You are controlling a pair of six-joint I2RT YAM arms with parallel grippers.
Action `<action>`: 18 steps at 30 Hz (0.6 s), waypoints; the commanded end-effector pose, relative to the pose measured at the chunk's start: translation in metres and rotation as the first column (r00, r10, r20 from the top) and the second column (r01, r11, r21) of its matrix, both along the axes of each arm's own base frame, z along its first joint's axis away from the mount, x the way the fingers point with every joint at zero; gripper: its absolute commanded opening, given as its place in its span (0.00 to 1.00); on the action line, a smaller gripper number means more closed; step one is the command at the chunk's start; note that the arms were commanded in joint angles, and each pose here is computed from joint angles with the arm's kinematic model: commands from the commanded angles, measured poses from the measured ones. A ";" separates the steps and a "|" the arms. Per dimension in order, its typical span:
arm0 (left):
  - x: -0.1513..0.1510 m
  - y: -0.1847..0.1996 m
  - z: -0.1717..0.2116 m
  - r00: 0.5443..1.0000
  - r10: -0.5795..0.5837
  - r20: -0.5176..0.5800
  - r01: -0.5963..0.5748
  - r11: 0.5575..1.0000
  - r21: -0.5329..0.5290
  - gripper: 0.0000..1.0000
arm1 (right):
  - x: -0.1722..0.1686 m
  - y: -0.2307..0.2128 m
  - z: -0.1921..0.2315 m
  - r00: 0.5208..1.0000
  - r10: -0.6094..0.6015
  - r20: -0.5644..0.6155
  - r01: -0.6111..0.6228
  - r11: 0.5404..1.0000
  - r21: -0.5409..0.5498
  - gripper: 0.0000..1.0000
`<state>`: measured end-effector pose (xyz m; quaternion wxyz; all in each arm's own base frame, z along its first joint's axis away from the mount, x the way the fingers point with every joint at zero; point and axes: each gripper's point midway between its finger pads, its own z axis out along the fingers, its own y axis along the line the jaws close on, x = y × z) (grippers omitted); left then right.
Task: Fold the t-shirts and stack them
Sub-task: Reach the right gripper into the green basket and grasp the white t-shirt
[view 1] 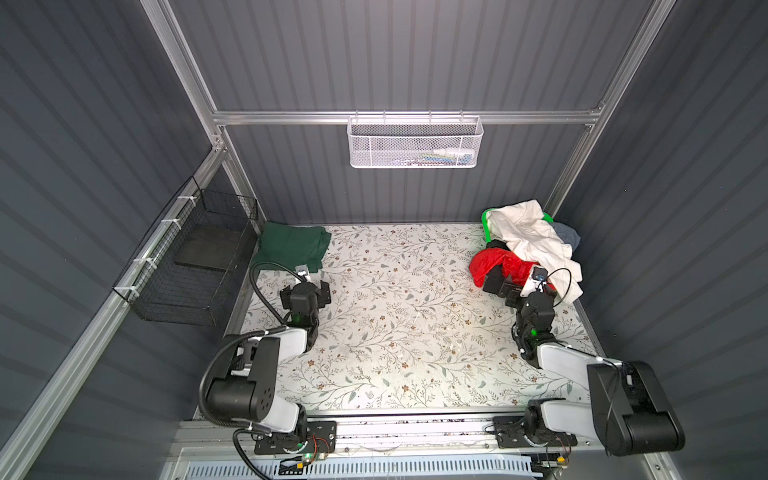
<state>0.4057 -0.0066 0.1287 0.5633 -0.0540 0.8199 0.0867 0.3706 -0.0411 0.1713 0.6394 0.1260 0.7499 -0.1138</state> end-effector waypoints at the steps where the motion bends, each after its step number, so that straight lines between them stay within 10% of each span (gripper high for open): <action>1: -0.003 -0.020 0.031 1.000 -0.026 -0.014 0.025 0.997 -0.072 1.00 | -0.005 -0.017 0.013 0.987 -0.124 -0.099 0.128 0.991 0.038 0.99; 10: -0.016 -0.079 0.093 0.982 -0.185 -0.027 0.168 0.937 -0.307 1.00 | 0.002 0.009 0.080 0.944 0.037 -0.329 0.064 0.955 0.289 0.99; 18: -0.020 -0.153 0.080 0.896 -0.428 -0.120 0.325 0.815 -0.480 1.00 | 0.042 -0.004 0.078 0.853 0.086 -0.515 0.071 0.958 0.277 0.99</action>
